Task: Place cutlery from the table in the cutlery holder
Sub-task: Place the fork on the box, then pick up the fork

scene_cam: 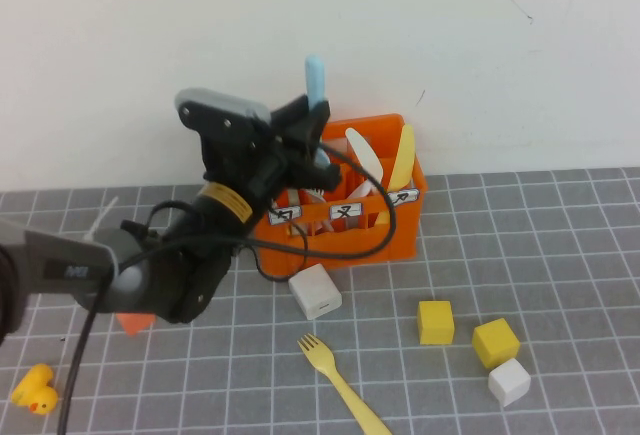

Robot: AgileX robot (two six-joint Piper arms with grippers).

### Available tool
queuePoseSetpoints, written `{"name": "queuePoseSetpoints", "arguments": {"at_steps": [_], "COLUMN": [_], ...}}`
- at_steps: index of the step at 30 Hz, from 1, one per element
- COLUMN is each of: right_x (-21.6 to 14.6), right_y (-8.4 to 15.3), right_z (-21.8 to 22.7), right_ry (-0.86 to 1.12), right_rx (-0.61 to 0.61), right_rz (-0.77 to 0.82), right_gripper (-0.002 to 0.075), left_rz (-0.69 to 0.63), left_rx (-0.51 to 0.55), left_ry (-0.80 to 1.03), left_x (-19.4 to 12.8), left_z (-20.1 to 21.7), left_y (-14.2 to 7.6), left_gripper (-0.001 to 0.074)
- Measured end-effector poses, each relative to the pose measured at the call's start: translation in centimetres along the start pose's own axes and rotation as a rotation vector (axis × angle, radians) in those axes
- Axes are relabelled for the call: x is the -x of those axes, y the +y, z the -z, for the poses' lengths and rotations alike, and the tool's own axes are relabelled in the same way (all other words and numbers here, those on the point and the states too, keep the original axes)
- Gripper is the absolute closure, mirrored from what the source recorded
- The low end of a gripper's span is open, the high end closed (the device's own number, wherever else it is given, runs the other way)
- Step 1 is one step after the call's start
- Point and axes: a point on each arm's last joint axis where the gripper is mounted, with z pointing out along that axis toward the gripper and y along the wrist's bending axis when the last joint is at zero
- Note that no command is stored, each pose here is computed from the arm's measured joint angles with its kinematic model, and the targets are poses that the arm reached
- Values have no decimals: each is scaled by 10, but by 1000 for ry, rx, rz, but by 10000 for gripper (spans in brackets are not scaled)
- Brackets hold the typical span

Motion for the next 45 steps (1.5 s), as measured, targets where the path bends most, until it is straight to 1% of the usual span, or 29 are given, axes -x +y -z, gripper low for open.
{"name": "queuePoseSetpoints", "arguments": {"at_steps": [2, 5, 19, 21, 25, 28, 31, 34, 38, 40, 42, 45], "right_x": [0, 0, 0, 0, 0, 0, 0, -1, -2, -2, -2, -2], "right_y": [1, 1, 1, 1, 1, 1, 1, 1, -1, -1, -1, -1], "right_z": [0, 0, 0, 0, 0, 0, 0, 0, 0, 0, 0, 0], "right_ry": [1, 1, 3, 3, 3, 3, 3, 10, 19, 20, 21, 24], "right_rx": [6, 10, 14, 14, 14, 14, 14, 13, -9, -14, -14, -14], "right_rz": [-1, -3, -6, -6, -7, -9, -9, 7, 25, 26, 28, 17], "right_gripper": [727, 727, 727, 727, 727, 727, 727, 727, 727, 727, 727, 727], "left_rz": [-27, -40, -51, -51, -23, -12, -26, -40, -77, -112, -136, -120], "left_rx": [6, 9, 3, 3, -2, 0, -1, -2, -9, -10, 20, 86], "left_ry": [25, 40, 16, 16, 16, 15, 15, -5, -14, 29, 105, 206], "left_x": [-11, -17, -13, -13, -13, -13, -13, -3, 37, 61, 83, 117], "left_z": [0, 0, -4, -4, -4, -4, -4, -5, -2, 2, 10, 30], "left_y": [3, 4, 4, 4, 3, 4, 4, 1, -9, -17, -22, -29], "left_gripper": [589, 589, 582, 547, 439, 400, 391, 426, 541, 605, 676, 717]}}
